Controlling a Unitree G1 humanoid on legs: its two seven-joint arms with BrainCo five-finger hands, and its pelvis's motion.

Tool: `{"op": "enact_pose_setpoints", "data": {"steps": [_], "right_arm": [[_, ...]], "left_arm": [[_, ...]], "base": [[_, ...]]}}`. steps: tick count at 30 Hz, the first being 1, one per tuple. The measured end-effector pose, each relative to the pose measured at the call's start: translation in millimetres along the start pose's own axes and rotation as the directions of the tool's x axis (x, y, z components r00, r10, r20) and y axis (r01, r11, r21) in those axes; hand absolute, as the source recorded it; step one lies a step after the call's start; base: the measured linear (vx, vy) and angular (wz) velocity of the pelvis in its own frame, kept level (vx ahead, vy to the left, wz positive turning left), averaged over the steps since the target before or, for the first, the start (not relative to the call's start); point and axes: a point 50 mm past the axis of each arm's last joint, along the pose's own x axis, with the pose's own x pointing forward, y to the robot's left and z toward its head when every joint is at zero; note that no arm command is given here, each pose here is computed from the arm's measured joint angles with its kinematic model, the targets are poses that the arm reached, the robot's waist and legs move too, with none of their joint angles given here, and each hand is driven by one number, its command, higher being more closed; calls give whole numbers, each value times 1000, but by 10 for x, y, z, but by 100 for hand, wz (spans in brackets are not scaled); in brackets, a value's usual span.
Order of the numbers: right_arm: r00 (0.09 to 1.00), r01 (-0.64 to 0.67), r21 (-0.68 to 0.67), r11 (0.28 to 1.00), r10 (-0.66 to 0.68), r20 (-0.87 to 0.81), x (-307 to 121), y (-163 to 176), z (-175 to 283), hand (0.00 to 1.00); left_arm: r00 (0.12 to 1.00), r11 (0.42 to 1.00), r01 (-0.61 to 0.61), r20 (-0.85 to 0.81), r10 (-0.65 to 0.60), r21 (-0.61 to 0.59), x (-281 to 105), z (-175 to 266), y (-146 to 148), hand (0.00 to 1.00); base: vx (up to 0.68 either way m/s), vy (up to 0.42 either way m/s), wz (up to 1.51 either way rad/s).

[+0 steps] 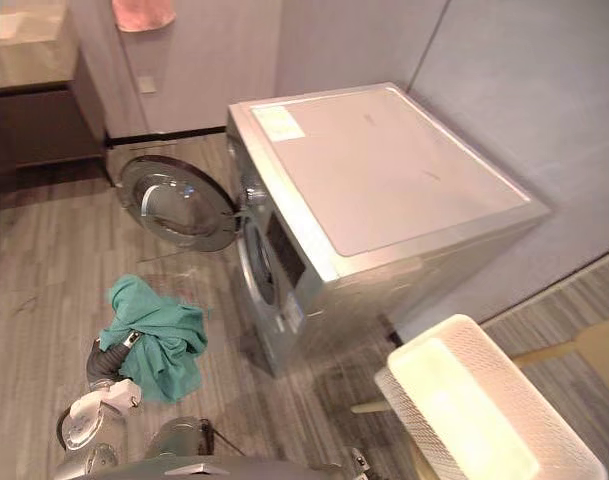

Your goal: Pick up the laundry basket with both hands and put the clothes into the washing machine.

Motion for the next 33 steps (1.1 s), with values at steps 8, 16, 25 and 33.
{"op": "enact_pose_setpoints", "data": {"steps": [8, 16, 25, 33], "right_arm": [[997, -60, 21, 998, 61, -37, -62, 102, -170, 0], [998, -69, -2, 998, 69, -8, -81, 61, -143, 0], [997, -76, -45, 996, 77, 5, -67, 56, -83, 0], [998, 43, 29, 999, -41, -52, -79, -148, -233, 0]], "left_arm": [[979, 982, 188, -79, -188, -16, -69, -205, -485, 100], [945, 951, 308, -115, -307, -17, -41, -277, -741, 100], [964, 971, 233, -118, -238, -51, -130, -293, -597, 100], [956, 977, 212, -203, -213, -29, -162, -465, -509, 100]], "base": [[-20, -87, 44], [61, -92, 31], [-39, -28, -32], [213, 322, -20]]}}
